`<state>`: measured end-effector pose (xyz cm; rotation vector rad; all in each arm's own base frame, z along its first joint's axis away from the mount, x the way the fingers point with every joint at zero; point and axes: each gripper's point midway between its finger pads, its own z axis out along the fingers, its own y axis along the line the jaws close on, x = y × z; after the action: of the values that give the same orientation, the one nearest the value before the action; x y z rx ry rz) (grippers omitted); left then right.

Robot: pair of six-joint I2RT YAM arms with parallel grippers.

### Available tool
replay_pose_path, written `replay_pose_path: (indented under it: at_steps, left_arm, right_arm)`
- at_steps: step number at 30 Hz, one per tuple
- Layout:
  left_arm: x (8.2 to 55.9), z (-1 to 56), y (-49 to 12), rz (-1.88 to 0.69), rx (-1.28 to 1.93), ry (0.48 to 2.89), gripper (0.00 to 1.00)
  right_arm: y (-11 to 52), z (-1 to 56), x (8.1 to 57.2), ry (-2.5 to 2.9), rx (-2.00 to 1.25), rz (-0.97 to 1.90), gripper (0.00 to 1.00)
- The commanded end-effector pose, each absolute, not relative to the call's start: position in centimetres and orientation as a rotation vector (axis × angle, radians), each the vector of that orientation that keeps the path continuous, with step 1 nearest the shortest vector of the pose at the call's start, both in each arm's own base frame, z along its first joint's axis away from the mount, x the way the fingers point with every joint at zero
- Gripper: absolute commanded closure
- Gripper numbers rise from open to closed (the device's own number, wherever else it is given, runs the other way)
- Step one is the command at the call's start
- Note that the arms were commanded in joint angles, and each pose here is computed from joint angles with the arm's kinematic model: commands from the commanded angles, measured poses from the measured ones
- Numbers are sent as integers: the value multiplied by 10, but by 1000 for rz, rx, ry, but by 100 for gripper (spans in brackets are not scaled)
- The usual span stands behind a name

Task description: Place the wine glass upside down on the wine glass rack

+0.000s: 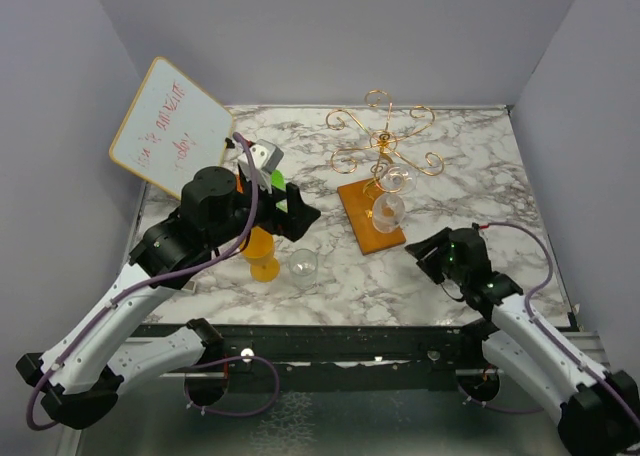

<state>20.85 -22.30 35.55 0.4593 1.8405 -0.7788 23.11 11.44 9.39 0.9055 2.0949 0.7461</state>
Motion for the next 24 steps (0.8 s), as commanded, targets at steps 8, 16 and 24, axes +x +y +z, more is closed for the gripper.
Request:
replay_pose_path:
  at_steps: [8, 16, 24]
  left_arm:
    - [149, 265, -238, -959, 843, 2010, 17]
    - [148, 218, -229, -869, 874, 2209, 25]
    - [168, 199, -219, -711, 757, 2303, 30]
  right_arm:
    - [166, 51, 255, 2165, 1113, 1038, 42]
    - [176, 31, 278, 2196, 1144, 1017, 41]
    - [176, 18, 305, 2165, 1185, 954, 45]
